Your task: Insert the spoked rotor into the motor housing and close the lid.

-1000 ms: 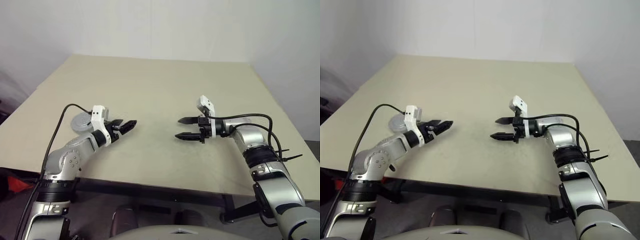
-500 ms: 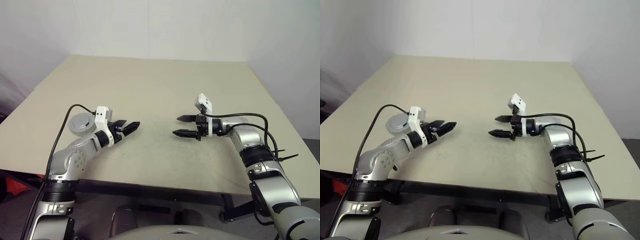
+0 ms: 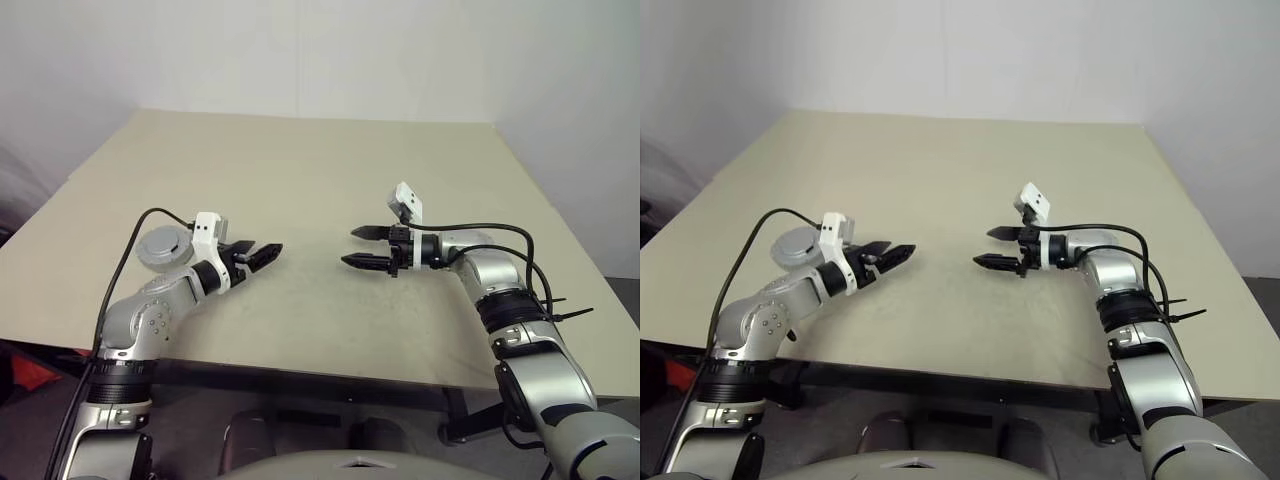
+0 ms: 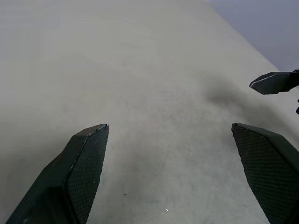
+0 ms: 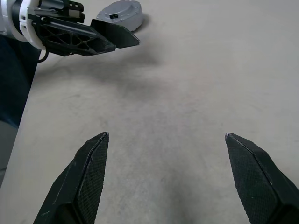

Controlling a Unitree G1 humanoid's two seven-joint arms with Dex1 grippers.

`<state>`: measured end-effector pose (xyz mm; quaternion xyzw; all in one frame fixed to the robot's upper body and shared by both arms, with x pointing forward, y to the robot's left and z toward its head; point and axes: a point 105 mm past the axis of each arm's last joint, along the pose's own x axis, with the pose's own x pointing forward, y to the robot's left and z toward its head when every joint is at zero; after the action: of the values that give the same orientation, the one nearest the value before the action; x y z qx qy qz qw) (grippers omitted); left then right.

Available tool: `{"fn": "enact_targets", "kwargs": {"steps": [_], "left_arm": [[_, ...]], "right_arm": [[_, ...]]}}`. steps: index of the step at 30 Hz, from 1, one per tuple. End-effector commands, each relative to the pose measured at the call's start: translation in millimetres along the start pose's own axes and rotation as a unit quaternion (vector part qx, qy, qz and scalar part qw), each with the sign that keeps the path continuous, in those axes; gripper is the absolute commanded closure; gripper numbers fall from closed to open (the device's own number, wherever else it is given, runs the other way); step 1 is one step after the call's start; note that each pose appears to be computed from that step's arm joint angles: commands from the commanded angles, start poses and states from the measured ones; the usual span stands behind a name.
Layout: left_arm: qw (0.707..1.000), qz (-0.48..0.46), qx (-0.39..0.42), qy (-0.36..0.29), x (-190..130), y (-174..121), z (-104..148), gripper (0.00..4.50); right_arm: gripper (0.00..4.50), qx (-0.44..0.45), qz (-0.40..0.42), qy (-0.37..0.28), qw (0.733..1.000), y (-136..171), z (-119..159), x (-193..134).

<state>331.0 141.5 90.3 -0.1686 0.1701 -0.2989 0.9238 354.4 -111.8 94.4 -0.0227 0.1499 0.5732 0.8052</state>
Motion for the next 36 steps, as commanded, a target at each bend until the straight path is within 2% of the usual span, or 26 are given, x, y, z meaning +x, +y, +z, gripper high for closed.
{"fn": "enact_targets", "kwargs": {"steps": [1, 13, 22, 27, 36], "left_arm": [[0.999, -0.002, 0.024, -0.028, 1, -3, 20, 0.03], [0.999, -0.001, 0.027, -0.039, 4, -4, 27, 0.03], [0.999, 0.008, 0.018, -0.044, 1, -4, 26, 0.03], [0.999, 0.015, 0.012, -0.051, -2, 0, 30, 0.03], [0.999, 0.011, 0.011, -0.043, 0, -3, 25, 0.03]], "right_arm": [[0.0, -0.027, -0.014, -0.028, 0.999, -5, 23, -7], [0.0, -0.023, -0.014, -0.032, 0.999, -3, 22, -3], [0.0, -0.028, -0.047, -0.035, 0.998, -11, 19, 1], [0.0, -0.035, -0.1, -0.051, 0.993, -26, 28, 4], [0.0, -0.03, -0.103, -0.061, 0.992, -28, 33, 5]]}}
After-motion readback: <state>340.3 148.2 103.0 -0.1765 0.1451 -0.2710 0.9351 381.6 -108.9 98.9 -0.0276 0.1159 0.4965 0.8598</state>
